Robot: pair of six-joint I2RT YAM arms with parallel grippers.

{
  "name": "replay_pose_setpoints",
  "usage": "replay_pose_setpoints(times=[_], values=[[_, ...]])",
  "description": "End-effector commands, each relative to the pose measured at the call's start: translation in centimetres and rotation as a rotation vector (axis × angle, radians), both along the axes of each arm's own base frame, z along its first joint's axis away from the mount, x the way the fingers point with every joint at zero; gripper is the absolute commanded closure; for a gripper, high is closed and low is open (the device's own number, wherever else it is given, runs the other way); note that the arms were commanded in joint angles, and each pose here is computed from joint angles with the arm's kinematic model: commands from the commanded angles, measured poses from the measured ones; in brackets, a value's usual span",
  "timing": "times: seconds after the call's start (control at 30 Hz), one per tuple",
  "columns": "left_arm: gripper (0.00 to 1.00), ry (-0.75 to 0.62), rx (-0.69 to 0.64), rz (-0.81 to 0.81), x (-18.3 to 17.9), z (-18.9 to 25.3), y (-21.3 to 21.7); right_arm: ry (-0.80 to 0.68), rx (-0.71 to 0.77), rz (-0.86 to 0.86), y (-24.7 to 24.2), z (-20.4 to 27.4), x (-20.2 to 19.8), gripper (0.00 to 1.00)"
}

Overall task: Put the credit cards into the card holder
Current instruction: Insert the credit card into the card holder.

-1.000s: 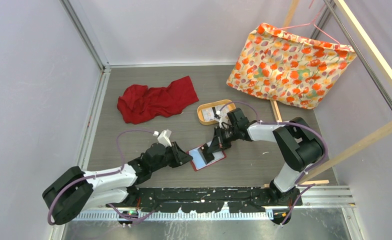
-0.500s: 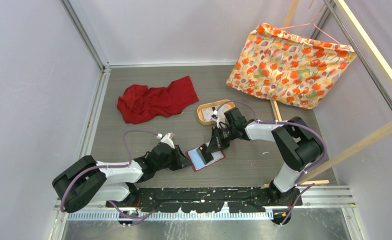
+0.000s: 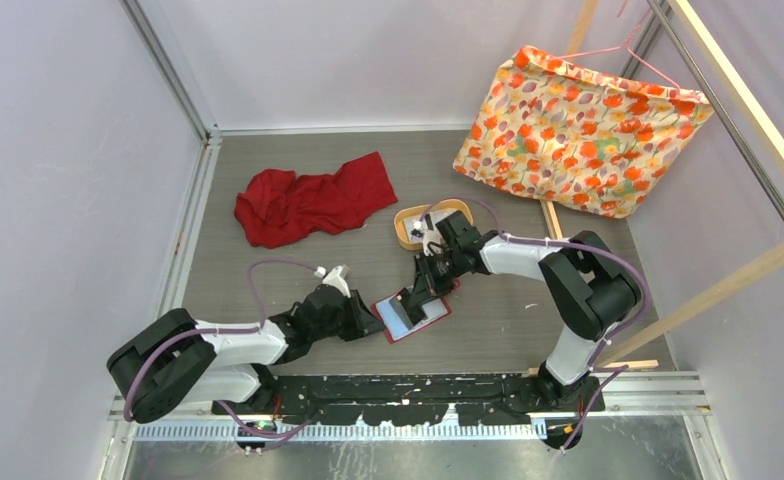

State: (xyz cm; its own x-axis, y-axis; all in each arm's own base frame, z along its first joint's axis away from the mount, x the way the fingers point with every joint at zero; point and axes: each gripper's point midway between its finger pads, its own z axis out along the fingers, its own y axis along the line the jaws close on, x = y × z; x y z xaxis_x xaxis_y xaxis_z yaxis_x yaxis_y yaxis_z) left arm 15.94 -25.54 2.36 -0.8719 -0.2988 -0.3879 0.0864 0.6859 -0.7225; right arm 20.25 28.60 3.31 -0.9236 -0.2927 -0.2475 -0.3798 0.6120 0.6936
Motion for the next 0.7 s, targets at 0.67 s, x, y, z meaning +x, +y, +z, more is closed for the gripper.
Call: replay_pose_setpoints(times=[0.67], values=[[0.83, -0.143, -0.038, 0.026, 1.3, 4.4, 0.4, -0.206, -0.155, 0.219, -0.1, 1.5, -0.1, 0.55]])
